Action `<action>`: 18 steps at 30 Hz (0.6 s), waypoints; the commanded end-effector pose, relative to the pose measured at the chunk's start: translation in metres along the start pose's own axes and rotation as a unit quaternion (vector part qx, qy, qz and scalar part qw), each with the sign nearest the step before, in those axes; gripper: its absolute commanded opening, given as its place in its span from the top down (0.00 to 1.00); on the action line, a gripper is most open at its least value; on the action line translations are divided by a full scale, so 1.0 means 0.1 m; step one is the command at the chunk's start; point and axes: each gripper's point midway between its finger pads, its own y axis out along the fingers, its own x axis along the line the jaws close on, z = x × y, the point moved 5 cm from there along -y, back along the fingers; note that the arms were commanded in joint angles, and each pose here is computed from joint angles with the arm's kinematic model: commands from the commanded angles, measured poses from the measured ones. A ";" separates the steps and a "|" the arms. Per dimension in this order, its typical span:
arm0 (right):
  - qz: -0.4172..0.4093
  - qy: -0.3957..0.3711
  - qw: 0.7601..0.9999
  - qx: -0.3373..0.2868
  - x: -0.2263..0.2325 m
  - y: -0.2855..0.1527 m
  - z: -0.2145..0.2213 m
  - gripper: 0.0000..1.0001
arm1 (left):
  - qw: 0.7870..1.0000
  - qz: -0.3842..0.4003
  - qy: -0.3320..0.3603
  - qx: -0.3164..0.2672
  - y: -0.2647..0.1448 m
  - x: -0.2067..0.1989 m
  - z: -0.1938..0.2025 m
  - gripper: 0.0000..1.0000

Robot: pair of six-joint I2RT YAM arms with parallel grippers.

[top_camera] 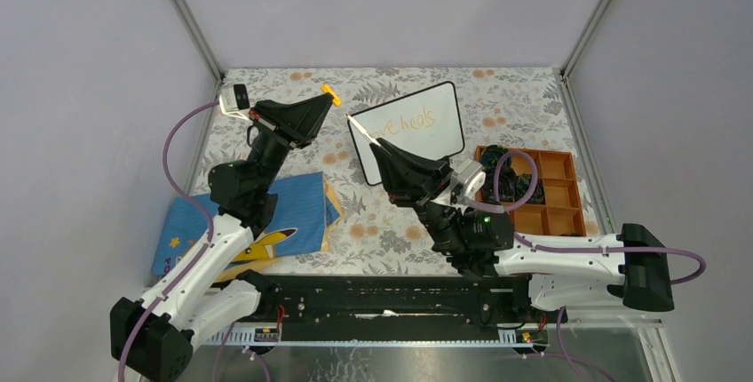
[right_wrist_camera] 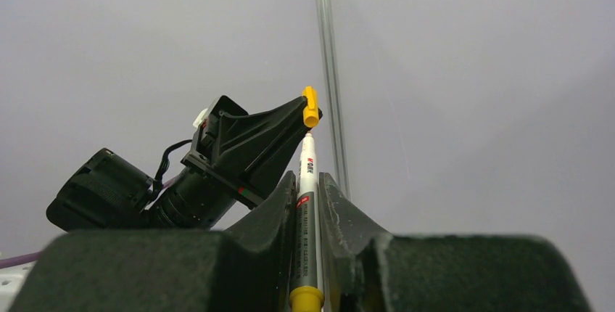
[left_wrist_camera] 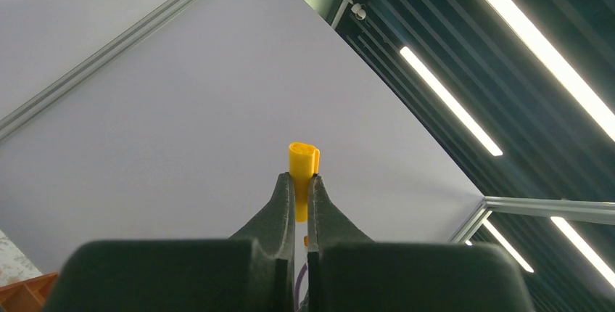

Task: Write a sentence on the whiteboard
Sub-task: Close the whiteboard marker at the center of the board.

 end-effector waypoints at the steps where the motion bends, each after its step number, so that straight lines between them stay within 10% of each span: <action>1: 0.007 0.027 0.999 -0.035 0.01 0.13 -0.22 1.00 | 0.999 0.033 0.009 0.001 -0.04 -0.16 -0.01 1.00; 18: 0.006 0.029 0.999 -0.035 0.03 0.16 -0.21 1.00 | 0.999 0.032 0.007 0.005 -0.08 -0.17 0.00 1.00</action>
